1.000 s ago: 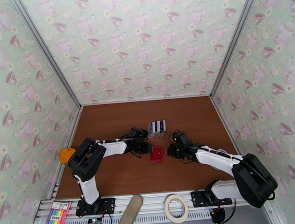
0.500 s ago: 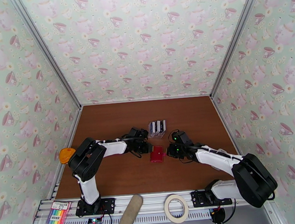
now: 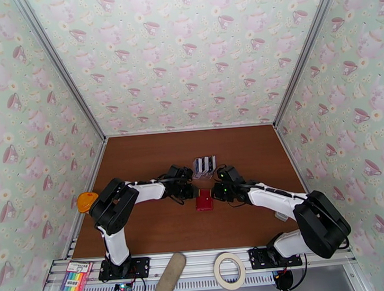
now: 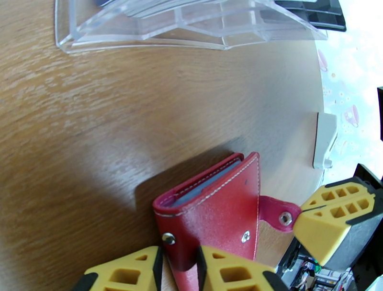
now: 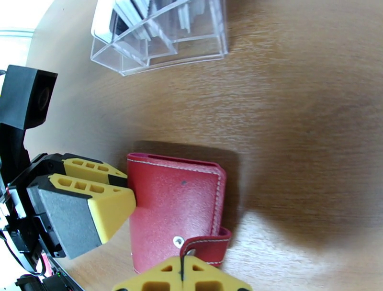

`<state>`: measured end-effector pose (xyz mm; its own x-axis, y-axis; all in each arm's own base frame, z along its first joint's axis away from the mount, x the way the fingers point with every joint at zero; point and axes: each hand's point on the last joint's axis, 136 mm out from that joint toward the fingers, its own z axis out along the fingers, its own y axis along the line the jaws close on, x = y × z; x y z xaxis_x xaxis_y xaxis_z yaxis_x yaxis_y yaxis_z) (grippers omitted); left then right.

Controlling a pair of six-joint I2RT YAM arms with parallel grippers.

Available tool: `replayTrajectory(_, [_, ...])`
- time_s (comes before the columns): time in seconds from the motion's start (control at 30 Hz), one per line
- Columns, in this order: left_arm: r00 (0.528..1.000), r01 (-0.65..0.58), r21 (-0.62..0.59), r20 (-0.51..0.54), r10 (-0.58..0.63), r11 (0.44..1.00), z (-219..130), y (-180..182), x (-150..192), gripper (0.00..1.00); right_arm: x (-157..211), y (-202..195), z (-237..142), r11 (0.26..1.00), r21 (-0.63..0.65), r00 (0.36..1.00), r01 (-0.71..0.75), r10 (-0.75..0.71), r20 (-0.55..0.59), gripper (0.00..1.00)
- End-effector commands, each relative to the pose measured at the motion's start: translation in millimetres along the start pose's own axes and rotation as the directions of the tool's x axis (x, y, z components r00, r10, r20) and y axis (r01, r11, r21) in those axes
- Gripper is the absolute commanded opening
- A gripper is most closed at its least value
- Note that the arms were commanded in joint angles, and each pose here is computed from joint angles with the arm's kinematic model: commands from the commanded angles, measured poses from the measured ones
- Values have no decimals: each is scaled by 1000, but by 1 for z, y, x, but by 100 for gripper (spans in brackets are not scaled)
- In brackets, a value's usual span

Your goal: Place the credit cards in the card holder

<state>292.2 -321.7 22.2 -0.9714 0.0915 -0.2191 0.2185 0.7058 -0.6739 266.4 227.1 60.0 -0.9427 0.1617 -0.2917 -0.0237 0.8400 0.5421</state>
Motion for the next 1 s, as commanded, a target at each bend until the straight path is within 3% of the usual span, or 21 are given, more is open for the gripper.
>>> replayTrajectory(0.0, [998,35,-40,-50,-37,999,18,19,13,27,-3,13,0,999,-17,999,41,-42,-12,0])
replayTrajectory(0.97, [997,45,-47,-67,-48,998,21,21,16,27,16,15,16,993,13,988,113,-111,-110,0])
